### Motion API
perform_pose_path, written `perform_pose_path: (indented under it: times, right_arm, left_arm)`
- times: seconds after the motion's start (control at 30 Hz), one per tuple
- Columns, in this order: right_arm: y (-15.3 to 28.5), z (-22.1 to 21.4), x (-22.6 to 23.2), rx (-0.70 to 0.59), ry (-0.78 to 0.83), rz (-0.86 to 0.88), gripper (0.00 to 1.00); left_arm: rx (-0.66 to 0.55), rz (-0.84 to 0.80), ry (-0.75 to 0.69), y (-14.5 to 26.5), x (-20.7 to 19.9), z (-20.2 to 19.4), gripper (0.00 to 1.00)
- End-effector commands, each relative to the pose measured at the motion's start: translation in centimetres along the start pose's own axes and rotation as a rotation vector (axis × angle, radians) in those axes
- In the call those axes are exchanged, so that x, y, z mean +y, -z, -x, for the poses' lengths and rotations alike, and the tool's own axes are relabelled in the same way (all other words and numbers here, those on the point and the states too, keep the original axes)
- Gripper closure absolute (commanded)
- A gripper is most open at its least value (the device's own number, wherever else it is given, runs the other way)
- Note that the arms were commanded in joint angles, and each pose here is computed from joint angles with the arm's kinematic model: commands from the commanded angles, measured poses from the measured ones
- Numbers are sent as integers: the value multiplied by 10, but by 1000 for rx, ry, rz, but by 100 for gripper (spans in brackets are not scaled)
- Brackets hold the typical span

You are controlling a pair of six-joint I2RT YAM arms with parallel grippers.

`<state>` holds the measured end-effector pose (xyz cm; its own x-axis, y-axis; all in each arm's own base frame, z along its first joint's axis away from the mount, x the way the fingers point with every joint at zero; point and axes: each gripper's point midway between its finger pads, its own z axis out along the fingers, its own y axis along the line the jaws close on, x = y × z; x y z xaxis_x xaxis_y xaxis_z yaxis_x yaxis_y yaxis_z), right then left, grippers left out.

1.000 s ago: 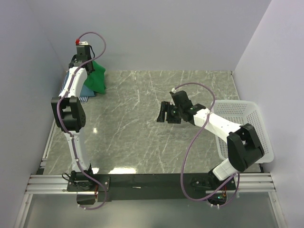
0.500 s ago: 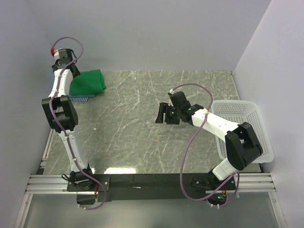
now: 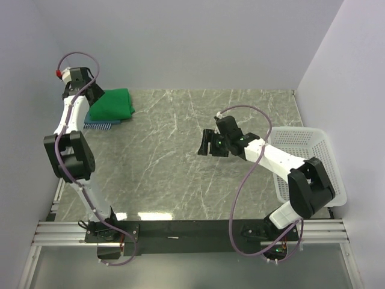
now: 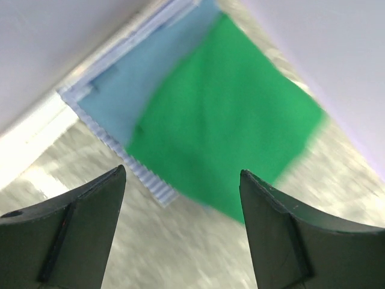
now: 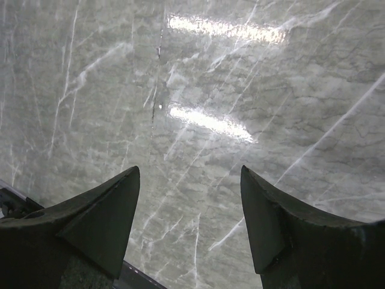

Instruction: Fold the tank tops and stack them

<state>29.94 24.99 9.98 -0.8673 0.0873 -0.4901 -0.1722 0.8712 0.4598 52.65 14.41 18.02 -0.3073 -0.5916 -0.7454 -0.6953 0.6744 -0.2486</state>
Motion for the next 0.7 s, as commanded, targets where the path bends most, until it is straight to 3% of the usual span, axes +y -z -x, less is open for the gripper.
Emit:
perform_pose_path:
  times: [0.0, 0.07, 0.2, 0.3, 0.37, 0.47, 0.5, 0.67]
  right_arm:
    - [17, 17, 7, -96, 12, 9, 26]
    - [26, 21, 4, -123, 15, -7, 25]
    - [47, 27, 1, -185, 12, -29, 25]
    - [77, 32, 1, -272, 2, -25, 24]
    - [92, 33, -5, -317, -12, -45, 23]
    - [117, 30, -13, -403, -35, -47, 19]
    - [125, 24, -17, -429, -41, -37, 18]
    - [135, 2, -38, -474, -80, -54, 15]
  left_arm:
    - [-71, -208, 90, 68, -48, 19, 19]
    - [-27, -223, 70, 79, -50, -12, 18]
    - [-29, -407, 2, 157, -82, -59, 18]
    - [29, -497, -92, 202, -79, -125, 19]
    - [26, -606, -121, 247, -84, -148, 19]
    - [80, -668, -141, 274, -71, -196, 20]
    - [104, -748, -141, 304, -75, -213, 21]
    - [196, -808, -231, 350, -58, -294, 21]
